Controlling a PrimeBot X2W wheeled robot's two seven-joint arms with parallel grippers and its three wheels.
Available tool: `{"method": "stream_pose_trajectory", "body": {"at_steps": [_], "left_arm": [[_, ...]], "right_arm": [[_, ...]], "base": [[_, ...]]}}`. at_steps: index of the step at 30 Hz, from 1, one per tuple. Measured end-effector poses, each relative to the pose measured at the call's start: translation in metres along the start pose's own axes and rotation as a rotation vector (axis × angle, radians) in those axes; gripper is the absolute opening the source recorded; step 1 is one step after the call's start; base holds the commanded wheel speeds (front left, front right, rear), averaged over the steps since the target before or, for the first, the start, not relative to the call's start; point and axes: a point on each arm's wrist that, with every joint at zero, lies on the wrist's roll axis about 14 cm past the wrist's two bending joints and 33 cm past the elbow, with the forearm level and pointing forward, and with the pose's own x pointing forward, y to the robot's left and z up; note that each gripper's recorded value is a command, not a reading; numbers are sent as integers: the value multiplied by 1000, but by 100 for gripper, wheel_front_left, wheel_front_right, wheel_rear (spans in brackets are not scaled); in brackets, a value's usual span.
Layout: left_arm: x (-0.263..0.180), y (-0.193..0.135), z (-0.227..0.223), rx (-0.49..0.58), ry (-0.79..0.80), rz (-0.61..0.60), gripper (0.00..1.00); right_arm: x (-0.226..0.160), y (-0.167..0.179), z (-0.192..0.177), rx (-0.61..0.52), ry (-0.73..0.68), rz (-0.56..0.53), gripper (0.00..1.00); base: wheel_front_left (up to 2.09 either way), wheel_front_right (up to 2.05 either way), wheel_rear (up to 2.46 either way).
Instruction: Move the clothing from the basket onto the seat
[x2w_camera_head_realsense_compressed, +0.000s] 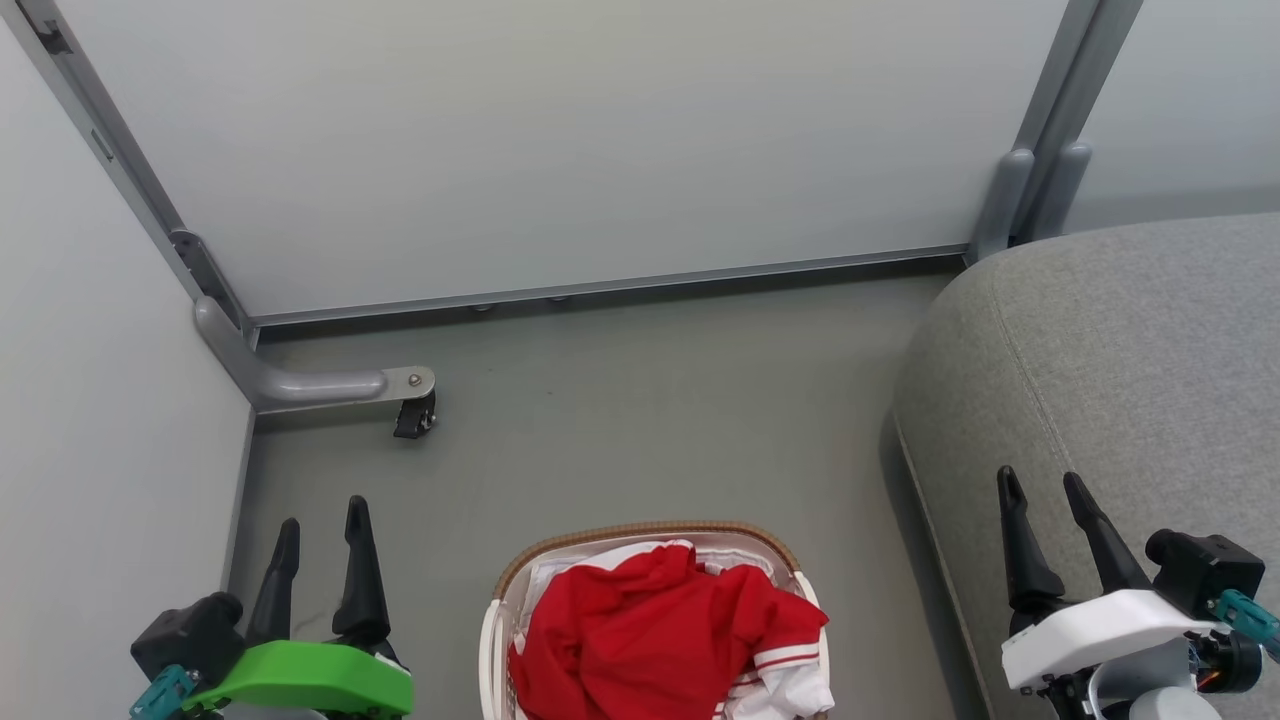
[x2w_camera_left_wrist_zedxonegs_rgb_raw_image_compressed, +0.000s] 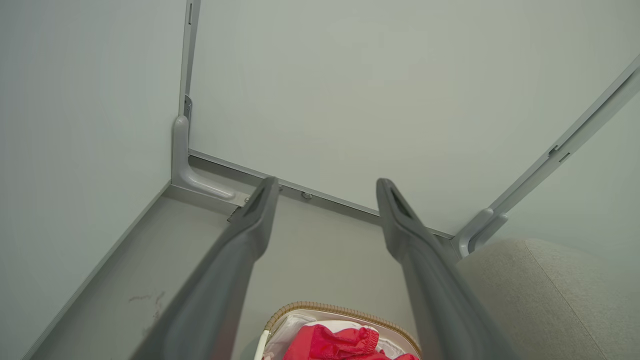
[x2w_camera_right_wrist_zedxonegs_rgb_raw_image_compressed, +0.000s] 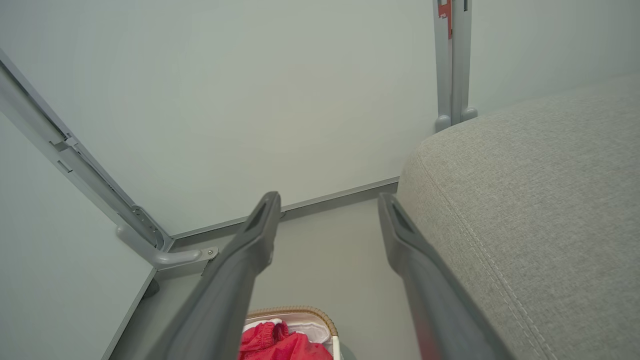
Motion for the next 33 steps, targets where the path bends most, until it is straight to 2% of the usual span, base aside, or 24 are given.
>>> {"method": "stream_pose_trajectory", "body": {"at_steps": [33], "left_arm": [[-8, 2, -18, 213, 33, -27, 100]], "right_arm": [[-1, 13, -4, -266, -10, 77, 100]], "base": [[0, 0, 0]]}}
